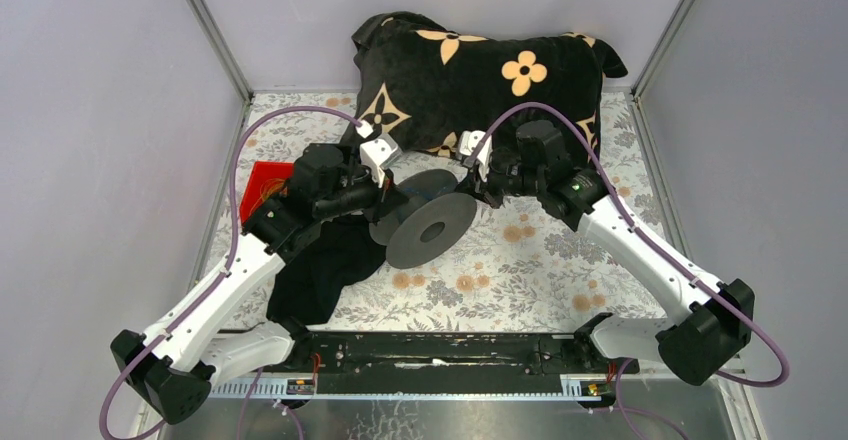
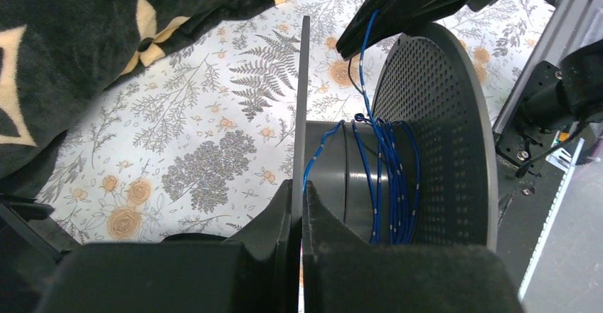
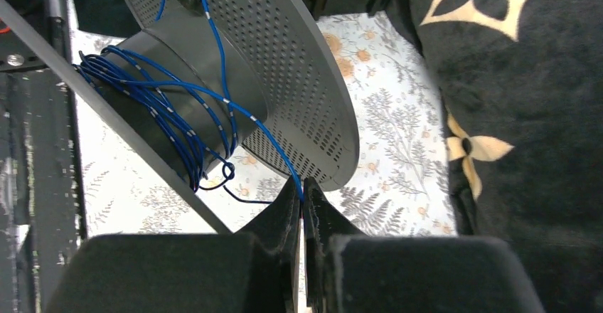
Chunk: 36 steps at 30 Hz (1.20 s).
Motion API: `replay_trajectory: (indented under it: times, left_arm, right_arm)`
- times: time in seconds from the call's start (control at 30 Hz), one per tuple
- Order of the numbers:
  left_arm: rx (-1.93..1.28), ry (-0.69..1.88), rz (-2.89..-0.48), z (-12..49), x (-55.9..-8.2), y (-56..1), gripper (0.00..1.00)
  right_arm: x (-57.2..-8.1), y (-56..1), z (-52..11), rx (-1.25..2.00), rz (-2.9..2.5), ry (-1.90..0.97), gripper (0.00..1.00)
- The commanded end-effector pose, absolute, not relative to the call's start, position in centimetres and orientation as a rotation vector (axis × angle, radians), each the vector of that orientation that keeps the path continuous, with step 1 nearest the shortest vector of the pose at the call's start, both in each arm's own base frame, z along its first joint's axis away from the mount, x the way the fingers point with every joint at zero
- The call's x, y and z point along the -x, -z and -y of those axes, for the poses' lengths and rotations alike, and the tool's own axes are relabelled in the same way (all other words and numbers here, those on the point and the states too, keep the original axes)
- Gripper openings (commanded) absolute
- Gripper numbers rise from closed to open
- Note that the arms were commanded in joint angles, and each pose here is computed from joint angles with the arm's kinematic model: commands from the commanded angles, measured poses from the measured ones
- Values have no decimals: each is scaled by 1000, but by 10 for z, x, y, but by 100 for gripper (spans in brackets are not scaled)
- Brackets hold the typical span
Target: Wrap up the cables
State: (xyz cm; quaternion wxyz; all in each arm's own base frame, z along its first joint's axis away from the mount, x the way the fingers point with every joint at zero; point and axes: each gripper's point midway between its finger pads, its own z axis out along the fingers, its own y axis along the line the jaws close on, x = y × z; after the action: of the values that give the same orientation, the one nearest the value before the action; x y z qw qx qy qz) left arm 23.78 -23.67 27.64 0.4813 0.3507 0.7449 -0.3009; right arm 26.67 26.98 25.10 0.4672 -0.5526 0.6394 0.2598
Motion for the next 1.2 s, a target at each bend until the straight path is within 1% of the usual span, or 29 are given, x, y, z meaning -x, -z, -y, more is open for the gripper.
replay_trajectory:
  times: [0.0, 0.17, 0.3, 0.5, 0.73, 0.97, 1.17]
  left_arm:
    - [-854, 807, -1660, 245, -235, -323, 0]
    - [-863, 801, -1653, 242, -235, -322, 0]
    - [-858, 799, -1645, 241, -238, -323, 0]
    - [-871, 818, -1631, 245, -239, -327, 0]
    - [-905, 882, -1613, 255, -238, -333, 0]
    - [-908, 883, -1616, 257, -240, -330, 0]
    - [-902, 854, -1619, 253, -242, -326, 0]
  right_arm:
    - [-247, -264, -280, 1329, -1496, -823, 5]
    - [-242, -259, -273, 1327, -1497, -930, 6]
    - [-224, -254, -274, 1385, -1457, -1055, 9]
    - [-207, -236, -277, 1466, -1455, -1184, 16]
    - [-198, -228, -283, 1485, -1461, -1343, 19]
    - [-203, -222, -283, 1489, -1488, -1332, 20]
    - [-215, -217, -281, 1460, -1565, -1249, 26]
